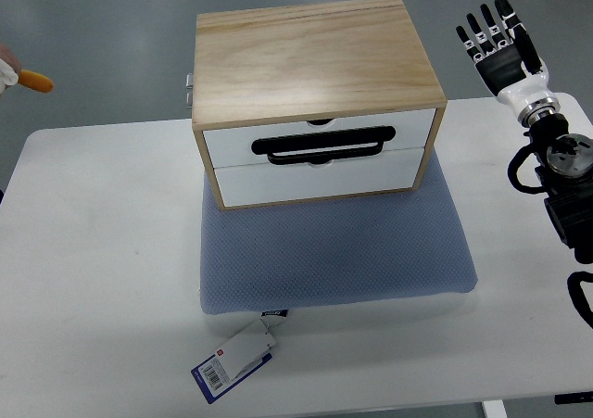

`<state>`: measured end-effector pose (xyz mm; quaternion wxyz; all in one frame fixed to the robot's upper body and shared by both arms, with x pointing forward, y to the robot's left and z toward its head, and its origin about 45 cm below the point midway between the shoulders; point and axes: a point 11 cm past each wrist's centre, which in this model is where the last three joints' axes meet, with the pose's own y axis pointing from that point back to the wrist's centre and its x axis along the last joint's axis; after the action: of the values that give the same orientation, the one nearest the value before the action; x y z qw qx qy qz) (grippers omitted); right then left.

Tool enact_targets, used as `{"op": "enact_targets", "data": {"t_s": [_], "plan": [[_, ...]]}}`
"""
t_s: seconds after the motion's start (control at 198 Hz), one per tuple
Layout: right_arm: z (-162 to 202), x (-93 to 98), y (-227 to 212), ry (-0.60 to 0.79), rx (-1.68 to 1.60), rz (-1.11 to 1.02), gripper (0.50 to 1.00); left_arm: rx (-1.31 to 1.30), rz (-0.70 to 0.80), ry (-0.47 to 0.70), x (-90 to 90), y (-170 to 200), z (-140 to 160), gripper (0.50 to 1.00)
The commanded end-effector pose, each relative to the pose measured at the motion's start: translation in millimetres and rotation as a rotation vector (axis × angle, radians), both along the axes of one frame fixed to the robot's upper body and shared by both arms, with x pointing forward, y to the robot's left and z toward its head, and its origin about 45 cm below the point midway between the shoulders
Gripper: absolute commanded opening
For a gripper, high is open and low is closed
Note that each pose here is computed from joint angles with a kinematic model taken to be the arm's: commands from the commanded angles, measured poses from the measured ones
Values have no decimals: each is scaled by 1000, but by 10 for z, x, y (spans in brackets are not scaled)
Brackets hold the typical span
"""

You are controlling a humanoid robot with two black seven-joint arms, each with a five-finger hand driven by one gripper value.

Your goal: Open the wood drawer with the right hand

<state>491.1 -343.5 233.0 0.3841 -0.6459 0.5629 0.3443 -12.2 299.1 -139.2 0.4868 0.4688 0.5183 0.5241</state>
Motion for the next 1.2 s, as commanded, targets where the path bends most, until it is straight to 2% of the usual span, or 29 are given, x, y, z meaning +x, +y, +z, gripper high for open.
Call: {"op": "enact_targets", "data": {"t_s": [0.0, 0.344, 0.379, 0.531, 0.692, 0.748, 0.753, 0.783, 1.001, 1.097, 1.193], "plan": [[-5, 1, 14, 1, 2, 2, 946, 1, 0, 0, 0, 3, 0, 1000], [67, 28, -3, -8, -19, 6, 946, -4, 0, 0, 1, -13, 0, 1000], [290, 103, -32, -42, -65, 24, 946, -7, -2, 0, 0, -20, 0, 1000], [721, 189, -241, -70, -298, 61, 946, -17, -2, -1, 2, -36, 0, 1000], [1440, 333, -85, -146, -626, 171, 946, -23, -10, -3, 11, -50, 1, 1000], [1441, 334, -85, -146, -626, 171, 946, -23, -10, -3, 11, -50, 1, 1000], [1648, 347, -13, -153, -771, 222, 946, -23, -11, -4, 20, -50, 1, 1000], [1804, 359, 102, -166, -867, 267, 946, -23, -11, -4, 20, -50, 1, 1000], [2505, 261, 829, -231, -1437, 495, 946, -25, -11, -9, 49, -51, 2, 1000], [2691, 112, 1208, -239, -1708, 616, 946, -23, -11, -9, 47, -46, 2, 1000], [2898, -141, 1565, -250, -1996, 764, 946, -25, -9, -9, 48, -51, 2, 1000]]}}
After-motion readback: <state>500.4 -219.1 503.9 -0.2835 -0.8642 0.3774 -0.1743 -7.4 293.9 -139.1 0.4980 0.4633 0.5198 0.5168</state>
